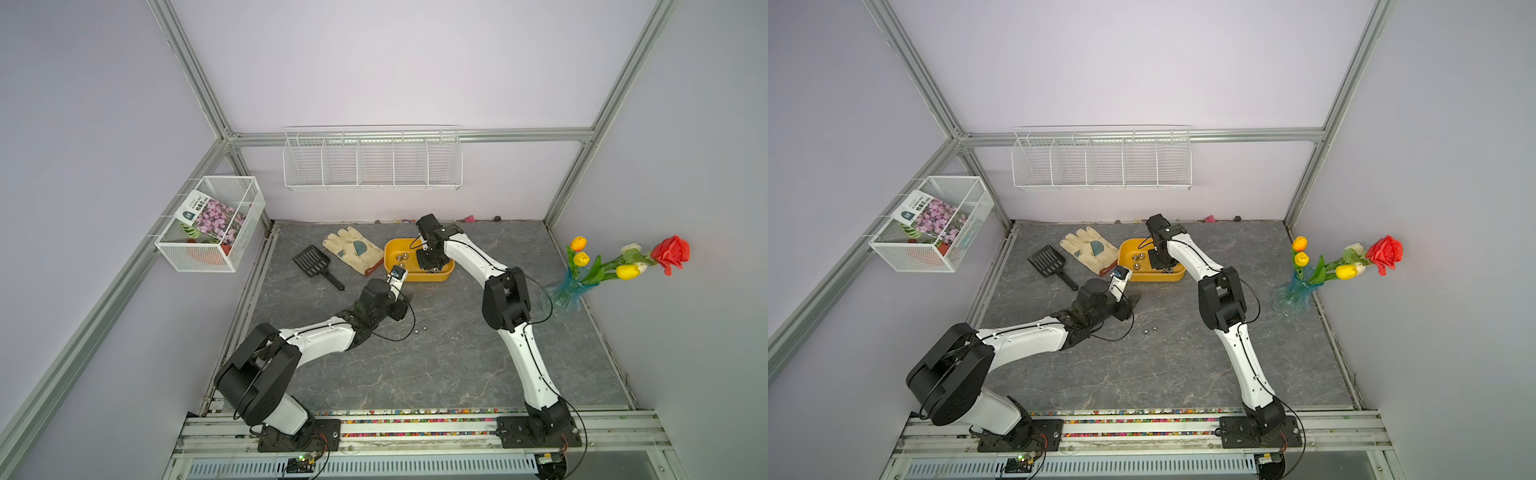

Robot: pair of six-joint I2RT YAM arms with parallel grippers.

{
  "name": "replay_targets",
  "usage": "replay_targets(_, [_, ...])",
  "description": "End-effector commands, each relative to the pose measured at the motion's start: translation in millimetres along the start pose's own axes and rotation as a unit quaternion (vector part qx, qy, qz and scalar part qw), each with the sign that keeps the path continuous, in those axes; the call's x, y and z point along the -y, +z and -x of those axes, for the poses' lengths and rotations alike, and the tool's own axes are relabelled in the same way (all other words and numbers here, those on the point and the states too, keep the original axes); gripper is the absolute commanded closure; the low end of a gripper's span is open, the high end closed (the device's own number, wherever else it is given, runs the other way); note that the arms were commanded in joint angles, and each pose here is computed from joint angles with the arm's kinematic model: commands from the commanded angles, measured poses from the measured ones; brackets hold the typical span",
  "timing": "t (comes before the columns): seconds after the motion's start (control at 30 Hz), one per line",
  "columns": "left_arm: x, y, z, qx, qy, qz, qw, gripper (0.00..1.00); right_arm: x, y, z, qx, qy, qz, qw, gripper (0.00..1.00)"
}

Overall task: Put the nuts on the desktop into the storage box
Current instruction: Place the nut in the storage box.

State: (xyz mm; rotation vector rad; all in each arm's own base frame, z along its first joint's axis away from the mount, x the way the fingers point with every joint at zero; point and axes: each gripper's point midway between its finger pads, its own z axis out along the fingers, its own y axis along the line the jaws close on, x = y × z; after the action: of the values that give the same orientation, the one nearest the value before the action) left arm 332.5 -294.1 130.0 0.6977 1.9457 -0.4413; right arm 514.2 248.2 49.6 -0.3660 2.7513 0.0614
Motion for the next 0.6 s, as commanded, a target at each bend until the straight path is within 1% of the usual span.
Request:
replay_targets(0.0, [-0.5,1.7,12.0,0.014,0.005,-0.004,1.000,0.34,1.7,14.4,-6.6,-0.011,0.007,-0.002,1.000,0.66])
replay_targets(0.17, [-0.4,0.4,14.5,0.017,0.006,-0.005,1.000,0.34,0.6,8.0,-2.8,-0.005,0.005,0.005,1.000,0.63])
replay_targets(0.3, [-0.3,-2.8,17.5,0.020,0.006,-0.005,1.000,0.34,-5.7,-6.5,3.8,0.007,0.000,0.024,1.000,0.61])
replay_targets(0.43, [-0.9,-9.8,22.6,0.025,0.005,-0.005,1.000,0.34,-10.0,-32.8,10.7,0.022,-0.003,0.037,0.999,0.61])
replay_targets(0.57, [-1.6,-17.8,22.2,0.023,0.001,-0.003,1.000,0.34,-15.6,-68.2,11.6,0.049,-0.019,0.029,0.998,0.60])
